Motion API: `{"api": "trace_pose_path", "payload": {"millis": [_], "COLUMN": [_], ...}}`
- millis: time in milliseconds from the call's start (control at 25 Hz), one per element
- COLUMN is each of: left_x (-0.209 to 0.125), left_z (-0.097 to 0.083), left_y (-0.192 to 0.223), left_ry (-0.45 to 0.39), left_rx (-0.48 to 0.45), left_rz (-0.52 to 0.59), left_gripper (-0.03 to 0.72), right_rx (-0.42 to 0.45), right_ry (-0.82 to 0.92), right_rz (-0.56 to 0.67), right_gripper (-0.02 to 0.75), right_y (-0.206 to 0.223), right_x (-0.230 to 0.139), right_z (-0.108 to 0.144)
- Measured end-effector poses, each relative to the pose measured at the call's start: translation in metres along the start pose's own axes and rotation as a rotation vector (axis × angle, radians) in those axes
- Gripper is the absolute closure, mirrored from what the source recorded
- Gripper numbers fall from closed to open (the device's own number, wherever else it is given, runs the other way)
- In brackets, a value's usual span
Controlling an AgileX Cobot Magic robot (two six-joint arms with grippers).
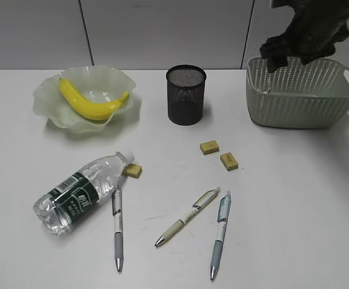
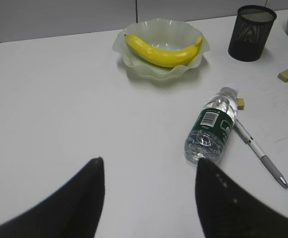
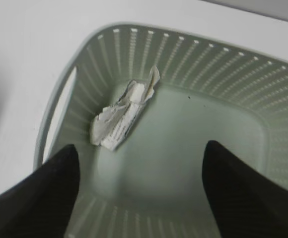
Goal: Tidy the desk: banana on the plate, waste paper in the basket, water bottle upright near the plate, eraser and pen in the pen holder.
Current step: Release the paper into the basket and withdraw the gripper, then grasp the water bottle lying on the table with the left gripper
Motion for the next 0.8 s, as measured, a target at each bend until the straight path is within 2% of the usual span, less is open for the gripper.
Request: {"api": "trace_pose_path", "payload": {"millis": [400,560,800], "left_x": [0.000,0.000,0.000], "left_z": [0.000,0.000,0.000], "left_y": [0.000,0.000,0.000], "left_ry": [0.000,0.000,0.000], "left_rx": [0.000,0.000,0.000], "left_rz": [0.000,0.000,0.000], "left_gripper": [0.253,0.253,0.253], "right_rx": [0.013,0.039,0.077], "right_ry": [0.039,0.030,0.035], "right_rz": [0.206,0.183,0.109], "right_gripper": [0.169,0.195,0.214], "right_y": [-0.119,-0.174,-0.246], "right_x": [-0.018,-0.041,-0.108], "right_z": [-0.012,-0.009,0.005]}}
Point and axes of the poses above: a point on each arm's last joint axis where the gripper is mounted, y pointing out along that axis toward the gripper, z along the wrist's bending axis when the last joint is at zero, x = y × z, the point moved 4 cm from there along y, pointing out along that axis toward the gripper, and after that the axes turned 10 degrees about -y, right-handed, at the moved point
